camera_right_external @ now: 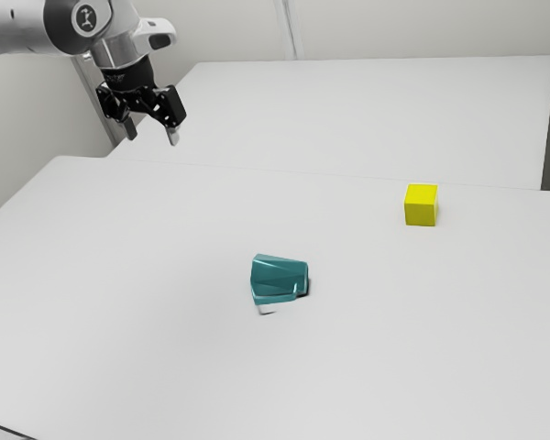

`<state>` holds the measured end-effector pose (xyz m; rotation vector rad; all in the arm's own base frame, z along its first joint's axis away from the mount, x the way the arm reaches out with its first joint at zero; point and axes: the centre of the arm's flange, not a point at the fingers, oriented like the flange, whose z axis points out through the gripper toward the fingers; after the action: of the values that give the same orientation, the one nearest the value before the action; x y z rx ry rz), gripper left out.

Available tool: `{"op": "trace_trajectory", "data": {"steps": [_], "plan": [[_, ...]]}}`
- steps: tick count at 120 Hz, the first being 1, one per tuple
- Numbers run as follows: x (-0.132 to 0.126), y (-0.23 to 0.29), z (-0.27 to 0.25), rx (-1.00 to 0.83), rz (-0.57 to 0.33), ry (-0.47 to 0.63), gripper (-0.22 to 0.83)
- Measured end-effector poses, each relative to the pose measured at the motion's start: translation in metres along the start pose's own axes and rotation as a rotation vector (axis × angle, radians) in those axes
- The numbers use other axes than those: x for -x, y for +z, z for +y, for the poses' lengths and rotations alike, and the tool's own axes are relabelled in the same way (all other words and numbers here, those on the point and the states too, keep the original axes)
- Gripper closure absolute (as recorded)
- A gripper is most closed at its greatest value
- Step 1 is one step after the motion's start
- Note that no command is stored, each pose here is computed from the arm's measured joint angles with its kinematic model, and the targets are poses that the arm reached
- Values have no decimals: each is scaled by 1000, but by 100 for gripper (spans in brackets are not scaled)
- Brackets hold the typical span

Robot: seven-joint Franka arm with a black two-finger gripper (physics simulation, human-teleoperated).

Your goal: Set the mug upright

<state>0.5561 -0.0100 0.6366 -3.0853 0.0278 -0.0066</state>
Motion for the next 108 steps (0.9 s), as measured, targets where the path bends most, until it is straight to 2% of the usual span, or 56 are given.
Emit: {"op": "trace_trajectory", "data": {"steps": [49, 108], "plan": [[13, 16, 4, 37, -9, 2, 1], [15, 76, 23, 322, 30, -16, 2]]}}
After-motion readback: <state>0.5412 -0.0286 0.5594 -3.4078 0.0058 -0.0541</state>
